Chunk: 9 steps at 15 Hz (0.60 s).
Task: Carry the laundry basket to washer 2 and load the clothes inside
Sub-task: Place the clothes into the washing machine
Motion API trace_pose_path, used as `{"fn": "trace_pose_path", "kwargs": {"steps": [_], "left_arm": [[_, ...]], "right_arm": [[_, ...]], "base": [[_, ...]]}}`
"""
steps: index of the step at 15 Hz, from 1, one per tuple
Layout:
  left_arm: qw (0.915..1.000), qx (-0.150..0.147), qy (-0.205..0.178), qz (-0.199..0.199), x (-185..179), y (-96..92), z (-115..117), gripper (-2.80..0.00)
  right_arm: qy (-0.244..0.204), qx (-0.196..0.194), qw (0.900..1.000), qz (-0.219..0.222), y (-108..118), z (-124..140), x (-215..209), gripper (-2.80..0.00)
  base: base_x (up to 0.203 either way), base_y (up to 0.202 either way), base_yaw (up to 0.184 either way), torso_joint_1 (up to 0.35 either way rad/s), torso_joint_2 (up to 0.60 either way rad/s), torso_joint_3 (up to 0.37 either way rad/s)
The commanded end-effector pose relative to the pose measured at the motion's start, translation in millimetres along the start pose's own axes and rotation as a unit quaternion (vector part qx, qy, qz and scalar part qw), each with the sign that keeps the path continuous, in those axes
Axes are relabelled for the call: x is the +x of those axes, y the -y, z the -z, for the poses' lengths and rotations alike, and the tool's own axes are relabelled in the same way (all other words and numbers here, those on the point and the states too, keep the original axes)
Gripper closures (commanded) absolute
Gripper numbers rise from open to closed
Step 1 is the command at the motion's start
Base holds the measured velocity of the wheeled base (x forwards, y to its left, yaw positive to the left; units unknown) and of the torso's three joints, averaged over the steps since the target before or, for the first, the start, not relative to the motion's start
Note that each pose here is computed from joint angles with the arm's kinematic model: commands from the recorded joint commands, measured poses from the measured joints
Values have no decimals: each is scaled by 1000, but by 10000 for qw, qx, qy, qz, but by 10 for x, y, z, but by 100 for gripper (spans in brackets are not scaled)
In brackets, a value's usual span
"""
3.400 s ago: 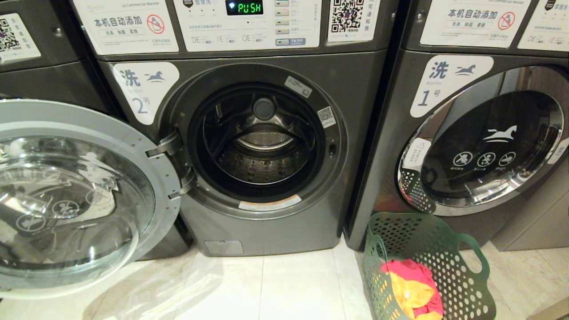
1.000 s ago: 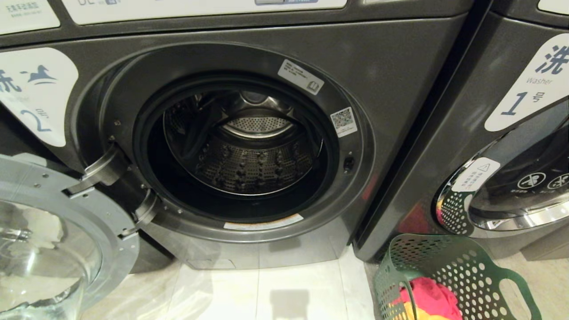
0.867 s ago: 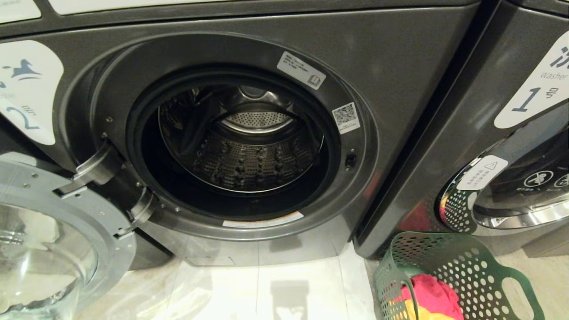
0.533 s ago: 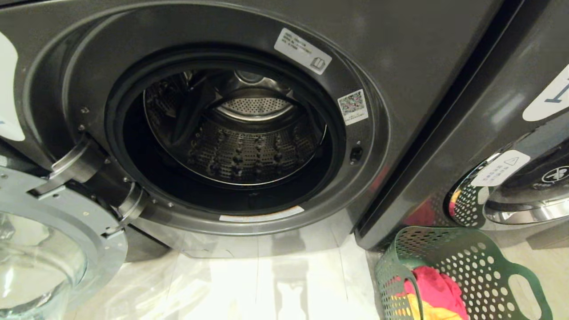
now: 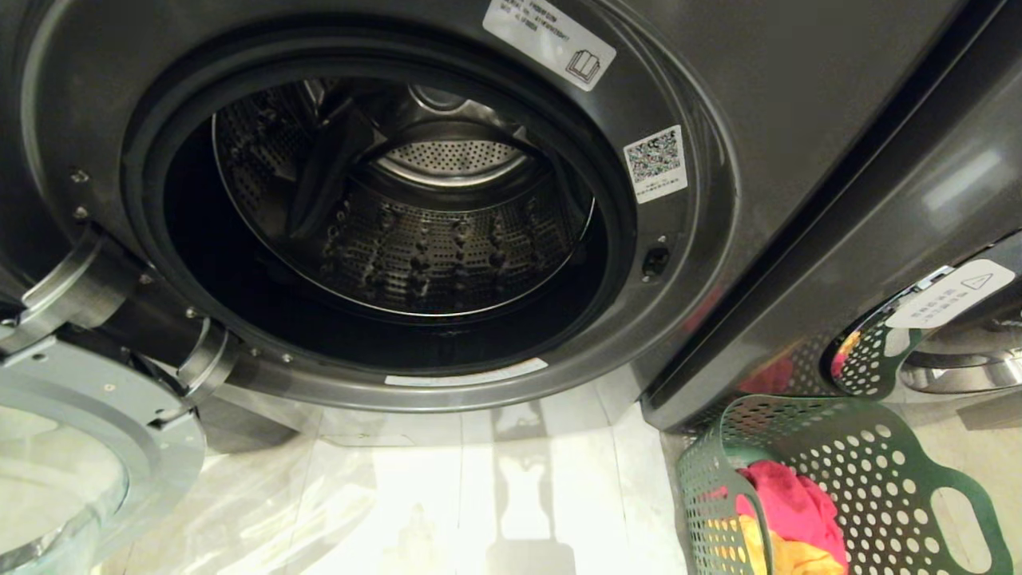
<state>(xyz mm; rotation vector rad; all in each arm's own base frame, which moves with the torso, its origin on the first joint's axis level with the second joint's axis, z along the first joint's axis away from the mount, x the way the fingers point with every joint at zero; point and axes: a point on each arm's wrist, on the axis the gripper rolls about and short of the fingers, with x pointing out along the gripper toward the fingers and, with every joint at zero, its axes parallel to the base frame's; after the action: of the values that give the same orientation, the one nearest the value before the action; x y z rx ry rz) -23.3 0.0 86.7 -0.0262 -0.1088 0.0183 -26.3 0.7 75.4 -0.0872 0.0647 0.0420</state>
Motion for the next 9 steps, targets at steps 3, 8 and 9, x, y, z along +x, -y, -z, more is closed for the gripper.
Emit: {"fn": "trace_pose_path", "kwargs": {"steps": [3,8,9], "left_arm": [[9998,-5,-198,-6,21,-3,113,0],[9998,-5,-198,-14,21,-3,113,0],[9998,-5,-198,-14,21,-3,113,0]], "right_arm": [[1,-160,9998,120,6,-15,-6,0],[-463,257,9961,707,112,-871,77,0],[-1059,612,9889,845,139,-1019,292,0]], "base": [[0,0,0,0,0,0],[0,0,0,0,0,0],[0,0,0,0,0,0]]}}
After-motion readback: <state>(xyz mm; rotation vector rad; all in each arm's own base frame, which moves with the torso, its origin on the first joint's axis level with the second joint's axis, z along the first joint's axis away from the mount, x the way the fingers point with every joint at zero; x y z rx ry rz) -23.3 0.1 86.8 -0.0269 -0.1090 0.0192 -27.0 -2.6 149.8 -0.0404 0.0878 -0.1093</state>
